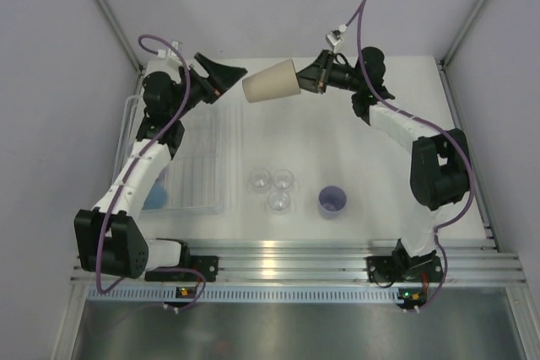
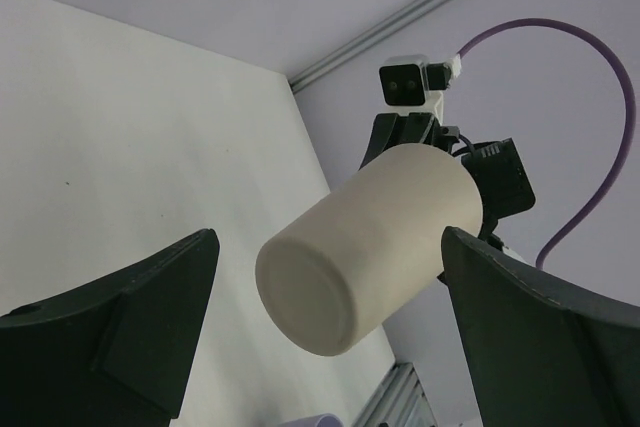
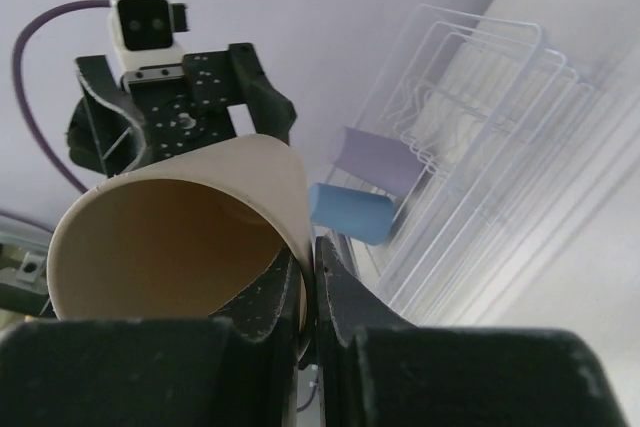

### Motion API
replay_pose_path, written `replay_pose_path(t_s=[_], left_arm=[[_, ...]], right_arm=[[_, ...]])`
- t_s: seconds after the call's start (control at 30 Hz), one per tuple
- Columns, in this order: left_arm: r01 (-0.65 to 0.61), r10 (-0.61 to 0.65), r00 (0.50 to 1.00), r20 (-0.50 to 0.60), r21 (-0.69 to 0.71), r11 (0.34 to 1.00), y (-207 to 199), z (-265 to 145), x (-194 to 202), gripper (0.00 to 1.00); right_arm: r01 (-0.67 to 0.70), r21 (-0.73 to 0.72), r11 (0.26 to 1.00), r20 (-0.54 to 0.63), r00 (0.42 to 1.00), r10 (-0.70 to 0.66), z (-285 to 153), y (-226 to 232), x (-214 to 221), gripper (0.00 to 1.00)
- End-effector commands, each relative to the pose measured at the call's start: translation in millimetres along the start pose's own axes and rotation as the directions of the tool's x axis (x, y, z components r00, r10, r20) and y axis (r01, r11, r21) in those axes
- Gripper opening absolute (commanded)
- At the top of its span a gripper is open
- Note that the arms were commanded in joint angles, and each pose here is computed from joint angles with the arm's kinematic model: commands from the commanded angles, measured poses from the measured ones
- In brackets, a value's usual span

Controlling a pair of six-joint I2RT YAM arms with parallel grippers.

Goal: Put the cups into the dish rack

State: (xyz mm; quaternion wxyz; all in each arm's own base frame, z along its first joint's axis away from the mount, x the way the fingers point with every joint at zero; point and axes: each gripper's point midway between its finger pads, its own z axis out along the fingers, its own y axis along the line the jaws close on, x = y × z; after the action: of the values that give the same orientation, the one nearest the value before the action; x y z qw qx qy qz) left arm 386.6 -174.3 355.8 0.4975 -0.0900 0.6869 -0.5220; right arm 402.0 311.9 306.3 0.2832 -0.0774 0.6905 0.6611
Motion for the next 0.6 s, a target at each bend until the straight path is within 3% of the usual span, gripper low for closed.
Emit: replay_pose_path(t_s=[0.0,0.57], left_arm=[[-0.01,0.012,1.0,-0.017,0.104,0.994,-17.9,2.5,2.2,0.98],[0.016,0.005,0.995,-0.097,0.219,0.976,-37.6,3.2,20.7,0.98]], right_arm=[[0.037,-0.157,0.987,0.03,0.999,-0.032,6.0,36.8,-4.0,0.0],[0.037,-0.177,0.984,0.03,0.999,-0.032,22.6,50.2,11.6,0.0]])
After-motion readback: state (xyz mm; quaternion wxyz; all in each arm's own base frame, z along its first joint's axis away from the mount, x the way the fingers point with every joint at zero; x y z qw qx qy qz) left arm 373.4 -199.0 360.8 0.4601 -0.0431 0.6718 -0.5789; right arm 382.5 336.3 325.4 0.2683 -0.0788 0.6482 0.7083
